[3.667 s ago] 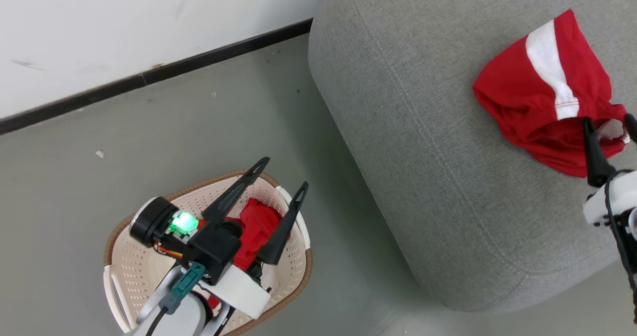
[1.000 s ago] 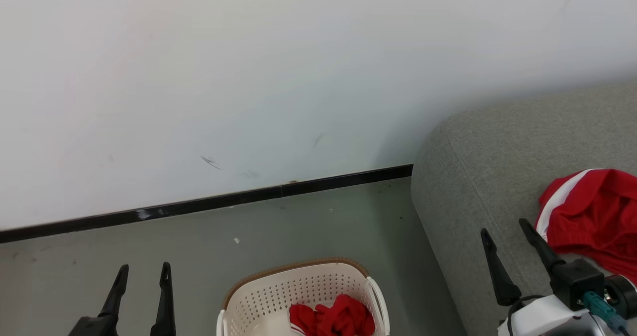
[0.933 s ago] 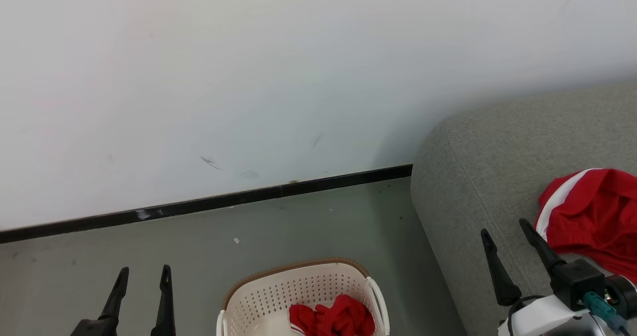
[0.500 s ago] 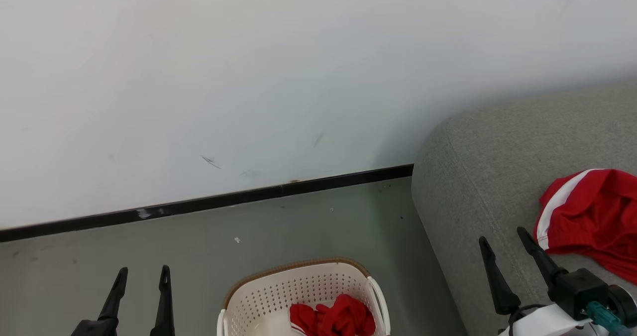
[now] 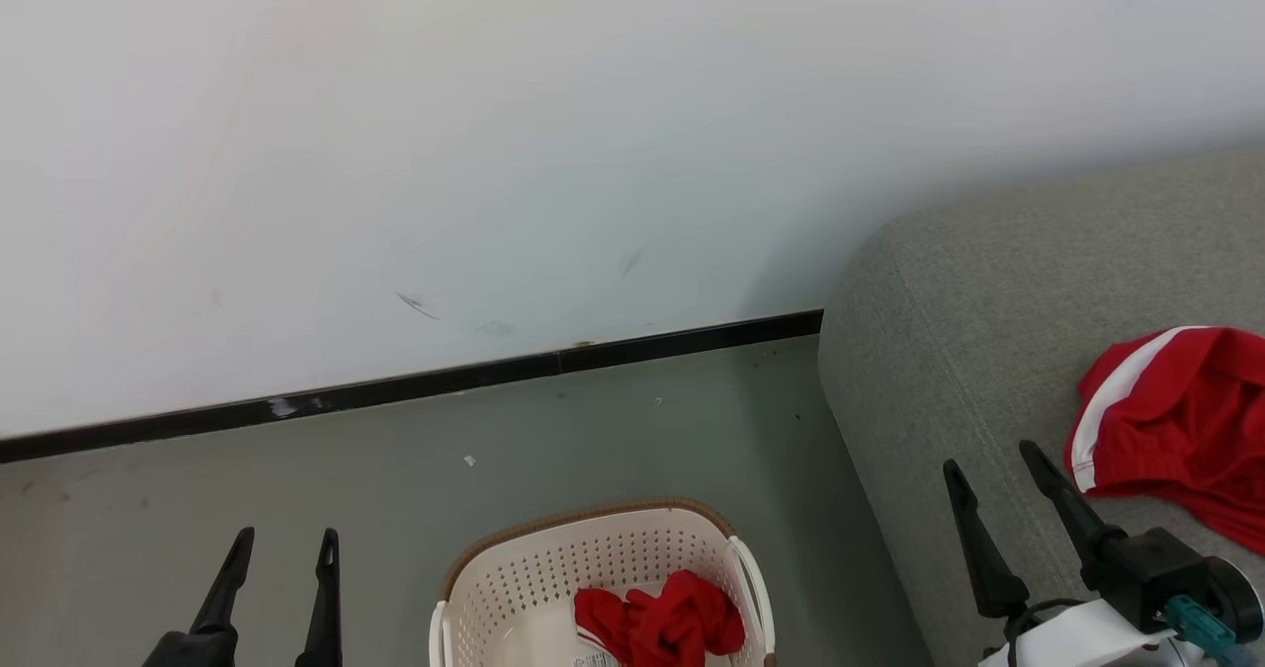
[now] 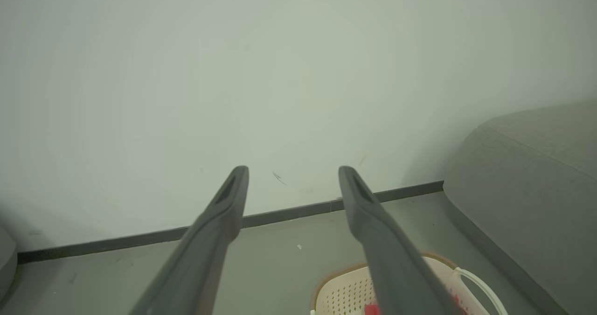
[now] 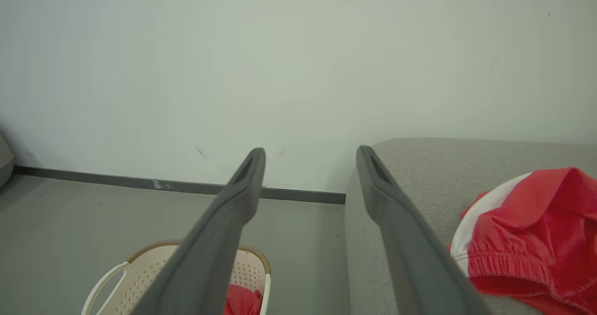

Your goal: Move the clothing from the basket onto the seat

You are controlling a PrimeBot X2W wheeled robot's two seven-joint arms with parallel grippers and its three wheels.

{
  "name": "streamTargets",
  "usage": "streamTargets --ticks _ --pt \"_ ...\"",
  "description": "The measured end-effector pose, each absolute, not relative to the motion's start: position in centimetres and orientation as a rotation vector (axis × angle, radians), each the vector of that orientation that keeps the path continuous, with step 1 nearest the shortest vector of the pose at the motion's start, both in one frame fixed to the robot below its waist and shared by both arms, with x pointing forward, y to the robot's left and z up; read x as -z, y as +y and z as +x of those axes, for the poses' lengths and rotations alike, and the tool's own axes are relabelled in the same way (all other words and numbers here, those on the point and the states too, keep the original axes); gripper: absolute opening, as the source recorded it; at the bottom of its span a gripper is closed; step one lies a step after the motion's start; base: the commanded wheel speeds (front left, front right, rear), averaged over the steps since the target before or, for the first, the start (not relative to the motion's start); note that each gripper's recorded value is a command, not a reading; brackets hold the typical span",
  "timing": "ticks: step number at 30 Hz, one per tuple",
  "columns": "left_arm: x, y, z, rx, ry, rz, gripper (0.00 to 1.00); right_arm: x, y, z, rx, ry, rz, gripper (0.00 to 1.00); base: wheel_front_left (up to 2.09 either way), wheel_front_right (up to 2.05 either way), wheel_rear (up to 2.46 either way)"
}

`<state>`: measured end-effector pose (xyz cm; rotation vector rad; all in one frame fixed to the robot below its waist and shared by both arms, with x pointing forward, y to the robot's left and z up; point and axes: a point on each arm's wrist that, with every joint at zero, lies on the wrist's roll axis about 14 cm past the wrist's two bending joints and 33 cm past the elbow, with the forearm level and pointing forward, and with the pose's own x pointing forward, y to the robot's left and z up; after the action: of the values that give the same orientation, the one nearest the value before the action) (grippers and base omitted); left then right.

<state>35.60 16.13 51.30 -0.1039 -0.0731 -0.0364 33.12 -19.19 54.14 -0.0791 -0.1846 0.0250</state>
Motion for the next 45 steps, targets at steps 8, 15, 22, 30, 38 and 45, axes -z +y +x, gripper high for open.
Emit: streamTargets --ticks 8,15,22,30,38,45 --pt "-51.6 14.9 37.0 0.093 -0.077 -0.080 1.00 -54.3 -19.7 33.5 -0.010 -0.184 -0.096 1.00 0.00 0.00 0.00" --pt "-50.3 11.6 38.2 0.218 -0.021 -0.049 1.00 -54.4 -20.5 33.9 0.011 -0.185 -0.118 1.00 0.00 0.00 0.00" --pt "-48.2 7.7 39.4 0.355 0.054 -0.030 1.00 -54.2 -21.8 34.2 0.050 -0.171 -0.141 1.00 0.00 0.00 0.00" --pt "-44.4 3.4 40.2 0.504 0.170 0.013 1.00 -53.8 -23.4 34.8 0.095 -0.148 -0.165 1.00 0.00 0.00 0.00" --pt "-41.2 0.4 40.7 0.623 0.245 0.049 1.00 -53.3 -25.0 35.5 0.142 -0.123 -0.193 1.00 0.00 0.00 0.00" --pt "-38.5 -2.5 41.2 0.713 0.304 0.051 1.00 -53.1 -26.0 36.8 0.169 -0.118 -0.200 1.00 0.00 0.00 0.00"
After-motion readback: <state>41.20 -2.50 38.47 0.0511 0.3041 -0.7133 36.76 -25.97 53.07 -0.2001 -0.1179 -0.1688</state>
